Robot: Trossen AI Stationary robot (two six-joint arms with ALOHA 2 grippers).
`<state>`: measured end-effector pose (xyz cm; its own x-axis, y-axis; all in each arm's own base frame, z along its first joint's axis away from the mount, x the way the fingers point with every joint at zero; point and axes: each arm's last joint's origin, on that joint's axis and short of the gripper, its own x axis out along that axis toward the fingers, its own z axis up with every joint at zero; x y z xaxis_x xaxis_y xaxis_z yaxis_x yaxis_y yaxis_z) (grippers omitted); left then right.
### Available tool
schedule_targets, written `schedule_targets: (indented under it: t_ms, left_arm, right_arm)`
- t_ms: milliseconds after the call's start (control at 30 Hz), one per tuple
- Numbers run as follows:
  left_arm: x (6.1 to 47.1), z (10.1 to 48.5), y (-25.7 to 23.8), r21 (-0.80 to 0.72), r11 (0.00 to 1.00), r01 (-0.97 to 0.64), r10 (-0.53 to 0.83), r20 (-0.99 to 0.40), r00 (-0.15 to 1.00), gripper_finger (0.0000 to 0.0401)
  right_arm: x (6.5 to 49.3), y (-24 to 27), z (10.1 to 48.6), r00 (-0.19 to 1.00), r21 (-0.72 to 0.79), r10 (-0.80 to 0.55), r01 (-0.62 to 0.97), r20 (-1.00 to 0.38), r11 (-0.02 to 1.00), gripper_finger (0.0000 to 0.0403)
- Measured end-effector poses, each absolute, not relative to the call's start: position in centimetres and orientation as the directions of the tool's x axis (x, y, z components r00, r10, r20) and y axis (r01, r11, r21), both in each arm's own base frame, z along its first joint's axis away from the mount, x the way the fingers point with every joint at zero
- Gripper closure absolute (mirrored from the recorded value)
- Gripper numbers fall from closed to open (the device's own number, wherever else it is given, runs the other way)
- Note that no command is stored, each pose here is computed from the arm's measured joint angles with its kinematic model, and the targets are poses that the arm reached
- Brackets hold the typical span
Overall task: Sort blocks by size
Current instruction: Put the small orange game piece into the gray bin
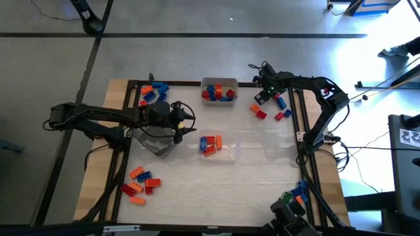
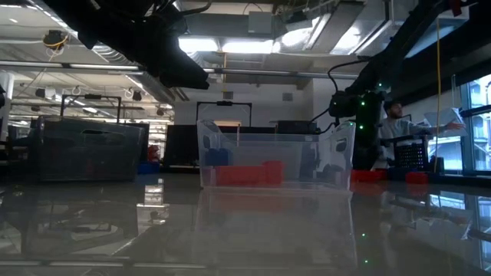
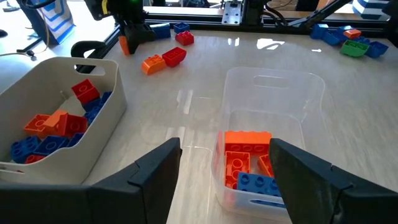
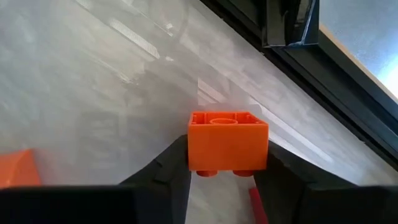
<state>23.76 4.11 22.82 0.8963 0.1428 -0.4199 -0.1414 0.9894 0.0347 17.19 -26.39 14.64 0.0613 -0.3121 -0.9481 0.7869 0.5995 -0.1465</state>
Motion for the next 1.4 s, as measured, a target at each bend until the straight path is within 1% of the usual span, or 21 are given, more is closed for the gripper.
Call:
schedule_targets:
  t_ms: [133, 267, 467, 567, 867, 1233, 1400]
  left_arm:
    - [23.8, 22.8, 4.1, 0.035, 0.989, -0.141, 0.143, -0.420, 0.896, 0.0169]
    - [23.8, 22.8, 4.1, 0.035, 0.989, -0.141, 0.143, -0.420, 0.896, 0.0169]
    - [23.8, 22.8, 4.1, 0.035, 0.989, -0.141, 0.143, -0.420, 0.896, 0.0169]
    - [23.8, 22.8, 4.1, 0.035, 0.989, -0.142, 0.143, -0.419, 0.897, 0.0169]
    - [23.8, 22.8, 4.1, 0.035, 0.989, -0.141, 0.143, -0.418, 0.897, 0.0169]
    - [23.8, 22.9, 4.1, 0.032, 0.989, -0.143, 0.143, -0.417, 0.898, 0.0169]
    - [23.8, 22.9, 4.1, 0.032, 0.989, -0.143, 0.143, -0.417, 0.898, 0.0169]
  right_arm:
    - [17.1, -26.3, 14.9, 0.064, -0.146, -0.314, 0.786, -0.947, 0.601, 0.0263]
    - [17.0, -26.1, 16.3, 0.099, -0.137, -0.344, 0.789, -0.934, 0.599, 0.0259]
    - [17.1, -25.1, 19.2, 0.225, -0.069, -0.377, 0.776, -0.898, 0.627, 0.0259]
    - [17.6, -24.2, 20.8, 0.275, -0.064, -0.407, 0.757, -0.871, 0.650, 0.0260]
    - [21.1, -20.9, 23.9, 0.461, -0.061, -0.466, 0.658, -0.755, 0.750, 0.0257]
    - [25.0, -18.2, 25.2, 0.629, -0.069, -0.464, 0.547, -0.624, 0.834, 0.0257]
    - [26.1, -17.4, 25.9, 0.713, -0.041, -0.427, 0.489, -0.556, 0.871, 0.0257]
